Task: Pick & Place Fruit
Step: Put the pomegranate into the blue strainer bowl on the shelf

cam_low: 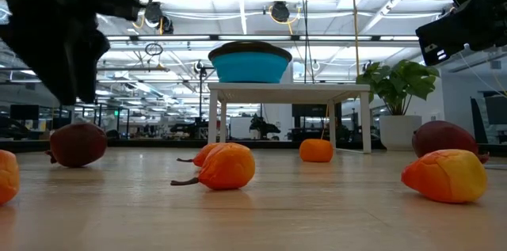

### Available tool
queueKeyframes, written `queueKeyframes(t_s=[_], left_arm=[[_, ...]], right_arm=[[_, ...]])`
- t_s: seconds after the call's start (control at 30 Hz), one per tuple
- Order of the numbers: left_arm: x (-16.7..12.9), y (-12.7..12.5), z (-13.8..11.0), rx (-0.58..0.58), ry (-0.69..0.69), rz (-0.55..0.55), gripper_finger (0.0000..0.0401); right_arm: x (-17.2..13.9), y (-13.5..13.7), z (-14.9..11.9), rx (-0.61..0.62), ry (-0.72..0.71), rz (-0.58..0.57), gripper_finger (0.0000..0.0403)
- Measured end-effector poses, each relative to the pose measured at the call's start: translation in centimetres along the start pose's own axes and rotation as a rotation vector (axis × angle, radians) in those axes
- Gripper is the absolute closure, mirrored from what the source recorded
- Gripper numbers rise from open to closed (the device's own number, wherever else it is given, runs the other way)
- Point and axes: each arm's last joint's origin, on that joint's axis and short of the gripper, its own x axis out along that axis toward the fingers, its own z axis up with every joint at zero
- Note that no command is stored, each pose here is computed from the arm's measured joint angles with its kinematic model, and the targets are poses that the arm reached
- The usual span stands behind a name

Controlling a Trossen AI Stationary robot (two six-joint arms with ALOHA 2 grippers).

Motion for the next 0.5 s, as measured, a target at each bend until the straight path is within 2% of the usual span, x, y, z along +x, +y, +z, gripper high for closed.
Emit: queueKeyframes(t_s=[0.23, 0.5], left_arm=[[1.4, 0.0, -0.5, 0.019, -0.027, -0.027, 0.0080], [2.6, 0.2, -1.0, 0.030, -0.054, -0.041, 0.0068]], right_arm=[[0.0, 0.0, 0.0, 0.000, 0.000, 0.000, 0.0403], [0.0, 0.0, 0.0, 0.000, 0.000, 0.000, 0.0403]])
